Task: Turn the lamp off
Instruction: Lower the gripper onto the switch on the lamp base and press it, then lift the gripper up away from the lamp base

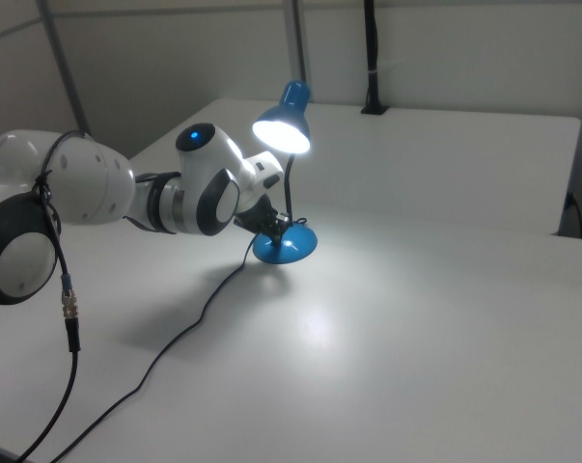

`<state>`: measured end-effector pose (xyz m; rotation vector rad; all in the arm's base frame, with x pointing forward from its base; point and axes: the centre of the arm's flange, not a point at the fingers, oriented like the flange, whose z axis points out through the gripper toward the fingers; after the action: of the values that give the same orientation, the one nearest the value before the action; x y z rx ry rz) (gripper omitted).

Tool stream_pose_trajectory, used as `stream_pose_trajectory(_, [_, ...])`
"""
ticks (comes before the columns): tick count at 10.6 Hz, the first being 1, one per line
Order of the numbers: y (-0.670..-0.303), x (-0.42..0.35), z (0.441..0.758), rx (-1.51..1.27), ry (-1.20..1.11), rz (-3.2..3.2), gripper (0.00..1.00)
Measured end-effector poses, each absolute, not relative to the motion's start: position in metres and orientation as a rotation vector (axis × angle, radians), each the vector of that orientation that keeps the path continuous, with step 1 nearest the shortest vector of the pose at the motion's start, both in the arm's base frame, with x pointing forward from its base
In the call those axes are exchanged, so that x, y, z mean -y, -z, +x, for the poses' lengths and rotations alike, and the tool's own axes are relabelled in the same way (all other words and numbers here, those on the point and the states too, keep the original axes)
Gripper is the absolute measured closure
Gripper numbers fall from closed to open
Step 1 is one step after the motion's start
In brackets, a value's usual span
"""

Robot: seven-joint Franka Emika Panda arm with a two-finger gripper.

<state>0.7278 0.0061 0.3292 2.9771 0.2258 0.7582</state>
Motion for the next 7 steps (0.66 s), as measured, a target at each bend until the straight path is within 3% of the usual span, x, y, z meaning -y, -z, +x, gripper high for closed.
stream_pose_trajectory(7, [-0.3257, -0.0121, 0.7291, -0.215, -0.758, 2.989, 0.99])
